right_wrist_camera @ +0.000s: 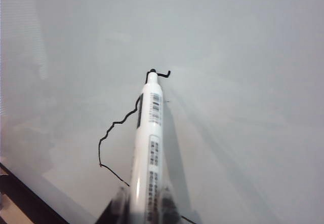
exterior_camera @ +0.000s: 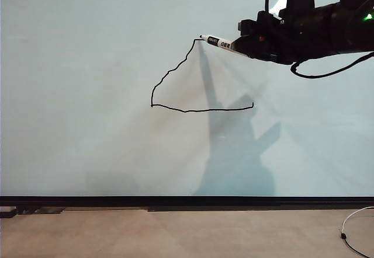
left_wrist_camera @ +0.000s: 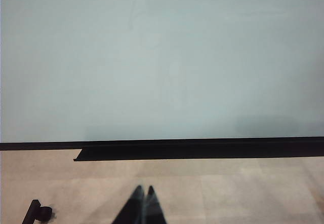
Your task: Pick up the pen on the shelf to the right of the whiteboard and draw a triangle.
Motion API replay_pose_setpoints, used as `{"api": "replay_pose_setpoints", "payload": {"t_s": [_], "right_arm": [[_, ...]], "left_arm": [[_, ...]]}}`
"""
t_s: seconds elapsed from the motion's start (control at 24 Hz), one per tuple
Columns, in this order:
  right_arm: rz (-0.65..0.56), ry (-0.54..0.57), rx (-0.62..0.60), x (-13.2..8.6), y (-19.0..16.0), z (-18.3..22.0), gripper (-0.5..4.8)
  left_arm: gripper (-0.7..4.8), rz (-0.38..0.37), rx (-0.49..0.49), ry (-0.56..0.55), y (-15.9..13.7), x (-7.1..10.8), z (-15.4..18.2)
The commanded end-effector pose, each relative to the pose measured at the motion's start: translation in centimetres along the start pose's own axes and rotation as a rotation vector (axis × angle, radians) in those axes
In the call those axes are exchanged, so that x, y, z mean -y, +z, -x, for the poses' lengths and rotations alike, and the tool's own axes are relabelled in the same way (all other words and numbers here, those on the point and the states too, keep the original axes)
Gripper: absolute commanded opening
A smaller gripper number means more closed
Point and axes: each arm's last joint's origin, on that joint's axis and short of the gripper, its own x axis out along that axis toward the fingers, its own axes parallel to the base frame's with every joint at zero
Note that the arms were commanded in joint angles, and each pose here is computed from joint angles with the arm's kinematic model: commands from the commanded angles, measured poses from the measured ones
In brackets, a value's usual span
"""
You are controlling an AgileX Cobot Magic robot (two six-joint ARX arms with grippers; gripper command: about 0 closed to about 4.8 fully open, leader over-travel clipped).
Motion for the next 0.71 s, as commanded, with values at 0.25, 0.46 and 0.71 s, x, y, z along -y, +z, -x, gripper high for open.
{"api": "replay_pose_setpoints", "payload": {"t_s": [0.25, 0.46, 0.71], "right_arm": [[0.006, -0.036, 0.013, 0.11, 0.24, -0.06, -0.04], [0.001, -0.054, -0.006, 0.17, 0.06, -0.05, -0.04], [-0.002, -0.078, -0.038, 0.25, -0.30, 0.01, -0.05]], "left_arm": [[-0.05, -0.001, 0.011, 0.000, 0.20, -0.01, 0.04], [-0.05, -0.001, 0.011, 0.000, 0.20, -0.01, 0.04], [-0.05, -0.001, 0.011, 0.000, 0.20, -0.01, 0.04]]}}
